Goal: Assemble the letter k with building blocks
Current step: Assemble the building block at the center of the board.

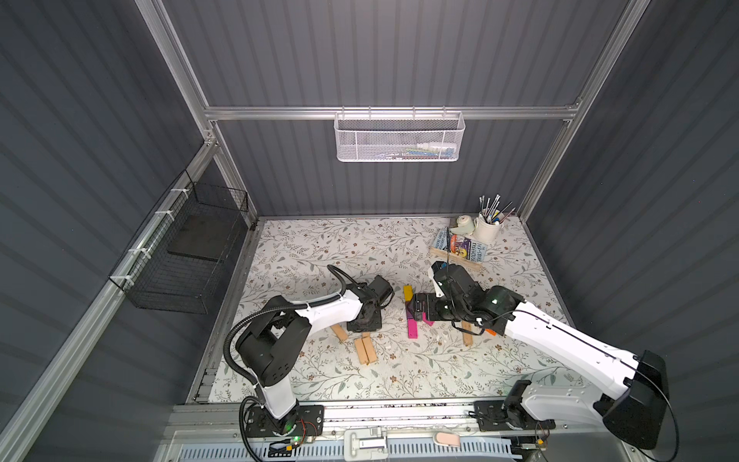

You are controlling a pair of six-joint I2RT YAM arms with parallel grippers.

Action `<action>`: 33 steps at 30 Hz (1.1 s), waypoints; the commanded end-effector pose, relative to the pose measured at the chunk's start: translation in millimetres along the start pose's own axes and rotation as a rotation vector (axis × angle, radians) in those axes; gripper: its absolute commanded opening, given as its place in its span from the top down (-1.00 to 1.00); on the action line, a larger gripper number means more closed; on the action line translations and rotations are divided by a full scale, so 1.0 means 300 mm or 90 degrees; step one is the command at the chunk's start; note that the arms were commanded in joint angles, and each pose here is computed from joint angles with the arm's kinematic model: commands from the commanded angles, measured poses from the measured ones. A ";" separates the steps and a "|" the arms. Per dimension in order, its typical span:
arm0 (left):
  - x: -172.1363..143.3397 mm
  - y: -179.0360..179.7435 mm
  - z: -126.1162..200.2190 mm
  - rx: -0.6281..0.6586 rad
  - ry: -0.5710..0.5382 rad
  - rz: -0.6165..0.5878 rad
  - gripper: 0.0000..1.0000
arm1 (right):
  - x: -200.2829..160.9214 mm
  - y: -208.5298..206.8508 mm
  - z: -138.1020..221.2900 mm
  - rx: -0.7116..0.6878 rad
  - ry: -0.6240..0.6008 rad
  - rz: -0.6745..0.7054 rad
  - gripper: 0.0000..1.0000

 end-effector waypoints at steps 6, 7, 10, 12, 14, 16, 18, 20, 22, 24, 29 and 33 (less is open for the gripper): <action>0.035 -0.006 0.031 0.018 -0.033 -0.006 0.49 | -0.009 0.024 0.015 0.036 -0.006 -0.002 -0.98; 0.040 -0.008 0.030 0.019 -0.035 -0.006 0.49 | -0.012 0.023 0.017 0.039 -0.008 -0.006 -0.98; 0.059 -0.003 0.025 0.025 -0.037 0.000 0.49 | -0.022 0.011 0.033 0.037 -0.022 -0.020 -0.99; 0.063 -0.002 0.021 0.018 -0.035 0.002 0.49 | -0.029 -0.006 0.049 0.021 -0.031 -0.027 -0.98; 0.064 -0.003 0.015 0.010 -0.026 0.003 0.49 | -0.031 -0.021 0.076 0.011 -0.049 -0.034 -0.98; 0.065 -0.006 0.009 0.009 -0.024 -0.002 0.48 | -0.030 -0.027 0.086 0.008 -0.058 -0.038 -0.98; 0.067 -0.005 0.003 0.011 -0.024 -0.004 0.48 | -0.028 -0.026 0.093 0.011 -0.063 -0.039 -0.98; 0.068 -0.007 -0.005 0.010 -0.021 -0.007 0.45 | -0.027 -0.024 0.092 0.013 -0.063 -0.040 -0.98; 0.068 -0.004 -0.015 0.014 -0.017 -0.007 0.45 | -0.027 -0.020 0.088 0.015 -0.058 -0.038 -0.98; 0.067 -0.001 -0.026 0.017 -0.013 -0.005 0.44 | -0.025 -0.020 0.086 0.014 -0.055 -0.037 -0.98; 0.065 -0.003 -0.038 0.016 -0.008 -0.005 0.40 | -0.023 -0.018 0.083 0.014 -0.054 -0.036 -0.98; 0.068 -0.005 -0.038 0.016 -0.009 -0.009 0.32 | -0.024 -0.019 0.084 0.013 -0.054 -0.037 -0.98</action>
Point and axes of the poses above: each gripper's point midway between its finger pads, its own z axis back along the fingers, its own y axis along the line the jaws close on, x = y × z, the point moved 5 cm from there along z, back along the fingers, and after that the axes turned 11 degrees about z, right-handed, at the moved point
